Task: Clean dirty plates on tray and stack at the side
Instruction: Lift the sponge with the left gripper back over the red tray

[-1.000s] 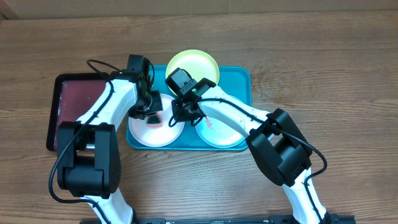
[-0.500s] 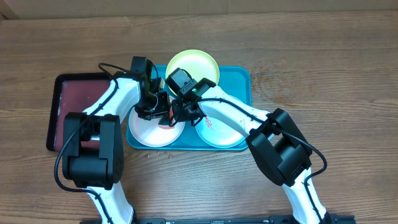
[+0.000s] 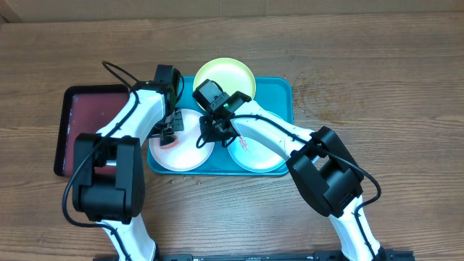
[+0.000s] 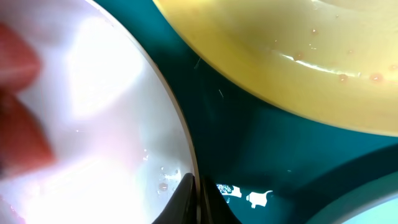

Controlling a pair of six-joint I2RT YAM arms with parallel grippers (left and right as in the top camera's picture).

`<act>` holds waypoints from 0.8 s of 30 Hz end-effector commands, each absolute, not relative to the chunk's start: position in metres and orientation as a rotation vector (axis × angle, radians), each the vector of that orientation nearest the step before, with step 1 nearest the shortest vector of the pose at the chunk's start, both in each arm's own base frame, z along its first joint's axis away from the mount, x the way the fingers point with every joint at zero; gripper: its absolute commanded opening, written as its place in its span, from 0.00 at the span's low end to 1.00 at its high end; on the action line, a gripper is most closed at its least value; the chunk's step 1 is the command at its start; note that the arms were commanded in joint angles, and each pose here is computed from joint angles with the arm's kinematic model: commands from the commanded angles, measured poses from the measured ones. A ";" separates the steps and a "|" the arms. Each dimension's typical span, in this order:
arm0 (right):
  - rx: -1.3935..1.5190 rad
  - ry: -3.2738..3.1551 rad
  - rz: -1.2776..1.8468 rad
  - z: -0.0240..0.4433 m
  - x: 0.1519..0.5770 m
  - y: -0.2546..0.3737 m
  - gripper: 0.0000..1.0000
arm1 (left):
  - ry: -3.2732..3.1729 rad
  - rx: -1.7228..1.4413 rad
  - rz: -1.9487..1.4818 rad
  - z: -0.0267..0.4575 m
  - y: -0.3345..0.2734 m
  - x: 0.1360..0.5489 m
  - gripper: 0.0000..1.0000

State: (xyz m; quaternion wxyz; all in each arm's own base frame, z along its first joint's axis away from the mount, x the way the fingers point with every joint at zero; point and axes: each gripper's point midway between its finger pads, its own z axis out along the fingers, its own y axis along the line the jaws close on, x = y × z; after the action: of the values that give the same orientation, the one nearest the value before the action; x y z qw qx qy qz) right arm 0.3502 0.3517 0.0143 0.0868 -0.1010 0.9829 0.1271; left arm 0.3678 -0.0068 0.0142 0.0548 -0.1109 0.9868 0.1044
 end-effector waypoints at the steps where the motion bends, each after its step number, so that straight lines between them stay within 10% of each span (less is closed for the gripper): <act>1: -0.287 2.906 0.333 0.017 0.360 0.345 0.04 | 2.805 -0.451 0.564 0.058 0.032 0.373 0.04; 16: -0.288 2.884 0.323 0.020 0.365 0.346 0.04 | 2.480 -0.709 0.164 0.177 0.048 0.371 0.04; 24: -0.403 2.771 0.310 0.063 0.378 0.365 0.04 | 2.480 -1.009 -0.020 0.162 0.110 0.350 0.04</act>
State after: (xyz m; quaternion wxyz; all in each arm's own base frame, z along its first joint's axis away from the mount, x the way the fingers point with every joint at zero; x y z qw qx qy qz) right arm 0.3592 0.3530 0.0293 0.1058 -0.1224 0.9802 0.1144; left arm 0.3544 0.1036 0.1744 0.2552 -0.3351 0.9061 0.0399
